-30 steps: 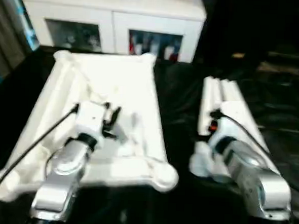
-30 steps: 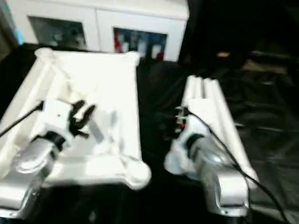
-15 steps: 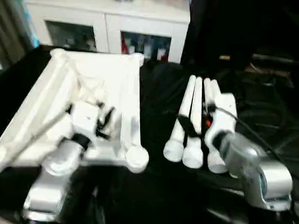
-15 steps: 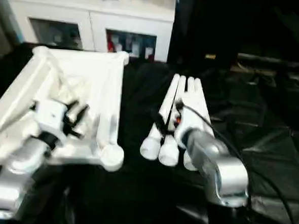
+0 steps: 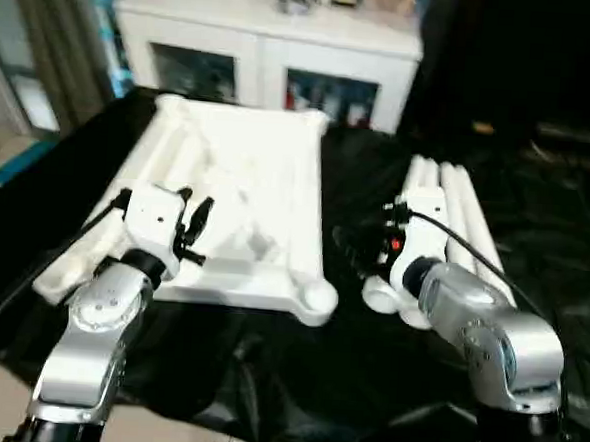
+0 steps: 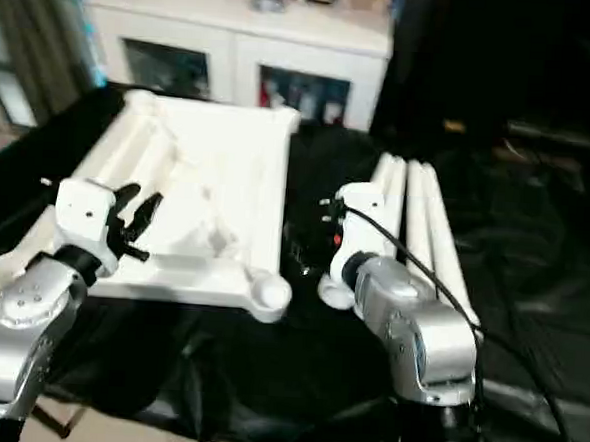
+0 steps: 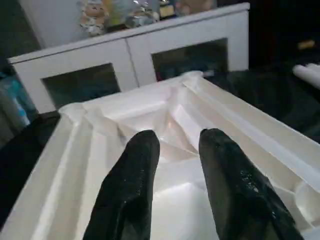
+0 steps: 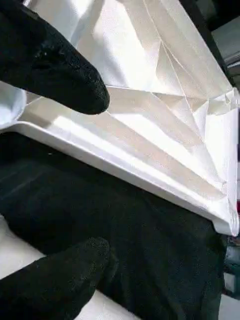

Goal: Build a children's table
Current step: Move to table, then pick table leg

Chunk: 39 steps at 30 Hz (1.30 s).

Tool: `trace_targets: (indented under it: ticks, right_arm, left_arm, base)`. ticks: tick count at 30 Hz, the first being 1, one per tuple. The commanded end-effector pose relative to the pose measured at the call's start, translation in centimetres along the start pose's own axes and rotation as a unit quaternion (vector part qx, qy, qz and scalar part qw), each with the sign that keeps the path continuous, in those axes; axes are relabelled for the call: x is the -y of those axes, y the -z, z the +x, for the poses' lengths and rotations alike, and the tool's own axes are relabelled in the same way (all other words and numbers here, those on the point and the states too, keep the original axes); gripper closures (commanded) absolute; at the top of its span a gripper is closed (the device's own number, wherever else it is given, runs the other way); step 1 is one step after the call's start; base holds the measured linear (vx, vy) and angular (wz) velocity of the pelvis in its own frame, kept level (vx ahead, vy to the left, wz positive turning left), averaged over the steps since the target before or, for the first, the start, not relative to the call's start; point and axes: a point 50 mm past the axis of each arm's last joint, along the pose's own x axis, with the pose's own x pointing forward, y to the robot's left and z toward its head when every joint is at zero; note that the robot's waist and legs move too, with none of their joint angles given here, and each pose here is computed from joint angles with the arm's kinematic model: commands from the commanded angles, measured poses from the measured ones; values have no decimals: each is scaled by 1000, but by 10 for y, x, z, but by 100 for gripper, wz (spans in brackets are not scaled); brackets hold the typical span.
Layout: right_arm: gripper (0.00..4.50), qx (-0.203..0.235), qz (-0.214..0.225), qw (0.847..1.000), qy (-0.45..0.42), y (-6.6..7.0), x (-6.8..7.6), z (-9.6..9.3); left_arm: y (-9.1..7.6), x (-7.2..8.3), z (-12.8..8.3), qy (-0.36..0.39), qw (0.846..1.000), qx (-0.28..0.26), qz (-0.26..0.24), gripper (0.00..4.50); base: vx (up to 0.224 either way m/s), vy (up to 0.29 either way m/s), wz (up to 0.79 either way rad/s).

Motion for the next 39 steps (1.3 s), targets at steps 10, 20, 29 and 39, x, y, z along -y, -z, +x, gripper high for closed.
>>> trace_targets:
  ticks: [10, 20, 29, 39]
  right_arm:
    - [0, -47, 20, 996, 73, -7, 26, 15]
    - [0, -124, 30, 989, 72, -8, 24, 30]
    - [0, -146, 25, 986, 81, -15, 22, 42]
    - [0, -155, 31, 981, 112, -17, 27, 49]
  left_arm:
    - [-17, 20, 13, 146, 988, 39, -15, 288]
    - [-28, 35, -5, 363, 931, 5, -26, 288]
    - [-30, 32, -9, 422, 906, -19, -26, 288]
    - [-30, 32, -13, 445, 895, -35, -24, 288]
  base:
    - [0, 0, 0]
    - [0, 0, 0]
    - [0, 0, 0]
    - [0, 0, 0]
